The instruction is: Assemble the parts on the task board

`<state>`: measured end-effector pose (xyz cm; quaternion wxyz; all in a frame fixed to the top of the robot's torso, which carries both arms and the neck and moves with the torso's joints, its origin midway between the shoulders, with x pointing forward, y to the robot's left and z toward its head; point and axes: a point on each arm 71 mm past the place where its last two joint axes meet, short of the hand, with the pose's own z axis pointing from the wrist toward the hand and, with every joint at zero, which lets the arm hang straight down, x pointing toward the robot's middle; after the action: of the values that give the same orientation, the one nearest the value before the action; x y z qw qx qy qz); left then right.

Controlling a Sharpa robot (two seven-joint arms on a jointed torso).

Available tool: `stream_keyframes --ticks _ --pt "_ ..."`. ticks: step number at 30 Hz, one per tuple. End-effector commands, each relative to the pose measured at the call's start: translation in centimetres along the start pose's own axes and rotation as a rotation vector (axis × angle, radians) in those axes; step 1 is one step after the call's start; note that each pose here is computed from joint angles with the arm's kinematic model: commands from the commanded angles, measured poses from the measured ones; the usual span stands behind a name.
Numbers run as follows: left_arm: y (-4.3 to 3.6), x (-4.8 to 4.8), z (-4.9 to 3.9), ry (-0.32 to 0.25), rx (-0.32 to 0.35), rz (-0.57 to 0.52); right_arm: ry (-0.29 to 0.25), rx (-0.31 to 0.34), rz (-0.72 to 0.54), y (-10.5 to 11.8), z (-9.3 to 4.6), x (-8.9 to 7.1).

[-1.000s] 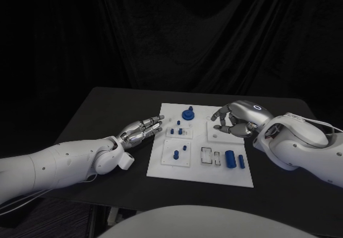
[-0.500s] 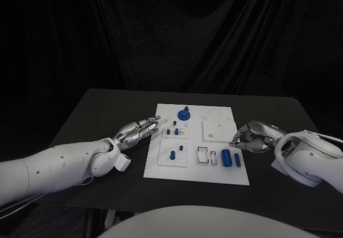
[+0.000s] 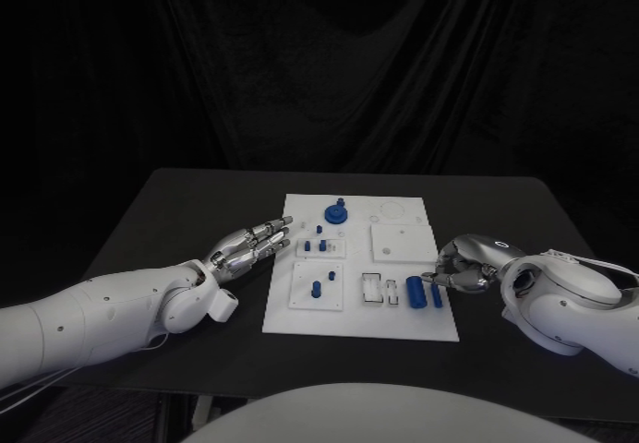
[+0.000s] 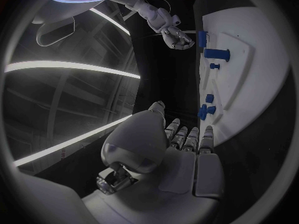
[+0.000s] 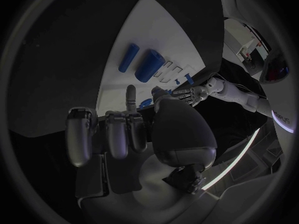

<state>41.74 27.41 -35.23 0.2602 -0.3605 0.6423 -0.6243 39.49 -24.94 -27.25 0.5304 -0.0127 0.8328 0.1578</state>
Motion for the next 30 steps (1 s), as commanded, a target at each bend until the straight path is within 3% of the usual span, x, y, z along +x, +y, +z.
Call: stream_keyframes --ticks 1,12,30 --pt "-1.31 0.1 -0.13 0.002 0.194 -0.012 -0.014 0.035 -0.074 0.1 0.0 0.3" --pt "-1.2 0.04 -0.24 0.002 0.188 -0.015 -0.021 0.016 -0.099 0.8 0.2 1.1" --pt "-0.66 0.18 -0.53 0.005 0.172 -0.026 0.032 0.022 -0.117 1.3 1.1 3.1"
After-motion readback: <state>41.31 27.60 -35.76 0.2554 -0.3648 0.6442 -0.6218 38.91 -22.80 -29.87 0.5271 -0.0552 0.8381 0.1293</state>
